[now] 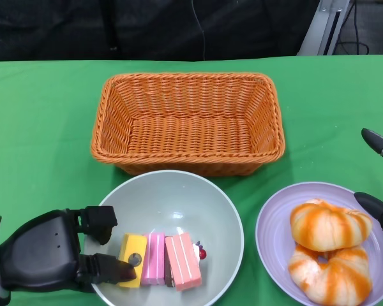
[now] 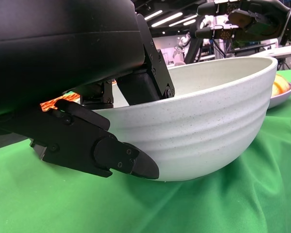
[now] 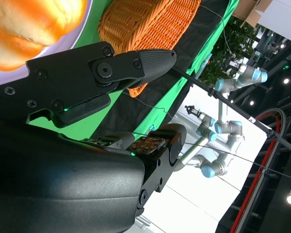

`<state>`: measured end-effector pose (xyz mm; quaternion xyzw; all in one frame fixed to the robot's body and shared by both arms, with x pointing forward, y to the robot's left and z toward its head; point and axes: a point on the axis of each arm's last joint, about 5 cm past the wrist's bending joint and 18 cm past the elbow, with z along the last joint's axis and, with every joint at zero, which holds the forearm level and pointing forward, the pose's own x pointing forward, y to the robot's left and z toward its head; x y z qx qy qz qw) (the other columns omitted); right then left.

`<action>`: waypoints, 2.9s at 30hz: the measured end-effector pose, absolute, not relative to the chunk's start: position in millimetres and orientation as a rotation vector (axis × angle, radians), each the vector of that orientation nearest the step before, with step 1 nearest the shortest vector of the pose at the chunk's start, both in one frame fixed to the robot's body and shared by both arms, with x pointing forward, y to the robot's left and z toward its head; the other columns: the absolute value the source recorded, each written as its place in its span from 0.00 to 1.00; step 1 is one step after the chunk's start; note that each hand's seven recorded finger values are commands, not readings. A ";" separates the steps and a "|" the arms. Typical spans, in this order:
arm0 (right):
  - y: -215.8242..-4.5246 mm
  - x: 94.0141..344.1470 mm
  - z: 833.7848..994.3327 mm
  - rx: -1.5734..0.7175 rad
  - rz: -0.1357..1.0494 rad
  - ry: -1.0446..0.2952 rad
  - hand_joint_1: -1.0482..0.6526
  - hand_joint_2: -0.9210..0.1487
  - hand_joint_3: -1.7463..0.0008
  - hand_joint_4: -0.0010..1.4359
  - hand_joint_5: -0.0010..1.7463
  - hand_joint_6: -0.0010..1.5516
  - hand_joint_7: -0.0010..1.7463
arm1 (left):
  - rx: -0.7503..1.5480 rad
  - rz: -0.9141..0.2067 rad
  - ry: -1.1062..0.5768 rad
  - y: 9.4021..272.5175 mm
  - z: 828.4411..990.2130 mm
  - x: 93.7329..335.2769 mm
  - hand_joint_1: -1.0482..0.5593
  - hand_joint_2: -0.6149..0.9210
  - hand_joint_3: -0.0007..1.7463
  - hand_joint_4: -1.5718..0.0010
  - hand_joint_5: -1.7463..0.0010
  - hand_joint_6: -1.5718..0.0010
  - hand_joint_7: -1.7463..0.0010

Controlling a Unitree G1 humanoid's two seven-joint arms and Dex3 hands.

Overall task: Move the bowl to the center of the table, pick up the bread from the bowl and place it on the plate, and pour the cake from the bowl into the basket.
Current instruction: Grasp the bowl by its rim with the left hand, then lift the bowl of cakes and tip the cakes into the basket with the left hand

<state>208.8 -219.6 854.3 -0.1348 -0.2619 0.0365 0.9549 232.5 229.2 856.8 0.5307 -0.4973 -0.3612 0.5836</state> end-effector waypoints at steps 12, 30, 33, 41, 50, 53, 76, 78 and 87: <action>-219.6 208.6 852.4 -0.274 0.072 -0.526 0.30 0.00 0.87 0.40 0.08 0.32 0.01 | 1.241 -0.845 -1.186 229.7 857.8 235.1 0.44 1.00 0.02 0.62 0.43 0.35 1.00; -218.9 208.6 852.2 -0.280 0.064 -0.528 0.33 0.00 0.89 0.40 0.08 0.33 0.01 | 1.213 -0.887 -1.182 238.4 868.6 234.9 0.40 1.00 0.12 0.66 0.40 0.37 0.99; -218.9 208.5 852.2 -0.281 0.065 -0.528 0.33 0.00 0.89 0.40 0.08 0.33 0.01 | 1.212 -0.887 -1.191 239.4 871.6 235.6 0.40 1.00 0.12 0.65 0.40 0.36 0.99; -218.1 208.5 851.7 -0.290 0.070 -0.525 0.32 0.00 0.90 0.40 0.07 0.34 0.01 | 1.216 -0.853 -1.213 240.7 876.2 238.2 0.40 1.00 0.16 0.62 0.42 0.37 0.99; -217.3 208.5 851.5 -0.300 0.071 -0.524 0.32 0.00 0.89 0.41 0.07 0.34 0.01 | 1.233 -0.826 -1.224 241.1 876.8 239.6 0.42 1.00 0.07 0.62 0.42 0.33 0.98; -217.2 208.5 851.5 -0.301 0.070 -0.524 0.33 0.00 0.89 0.41 0.07 0.34 0.01 | 1.235 -0.818 -1.221 240.7 874.9 238.9 0.44 1.00 0.04 0.62 0.40 0.31 0.97; -217.2 208.6 851.6 -0.296 0.063 -0.527 0.33 0.00 0.90 0.41 0.06 0.34 0.00 | 1.254 -0.646 -1.143 232.3 857.5 235.8 0.43 1.00 0.05 0.68 0.31 0.32 0.96; -217.1 208.6 851.6 -0.296 0.064 -0.527 0.32 0.00 0.90 0.41 0.06 0.35 0.00 | 1.252 -0.639 -1.129 231.1 857.4 236.0 0.43 1.00 0.05 0.68 0.32 0.32 0.96; -217.0 208.7 851.9 -0.297 0.071 -0.528 0.32 0.00 0.90 0.41 0.06 0.35 0.00 | 1.245 -0.632 -1.065 227.2 854.7 235.1 0.44 1.00 0.05 0.69 0.30 0.33 0.97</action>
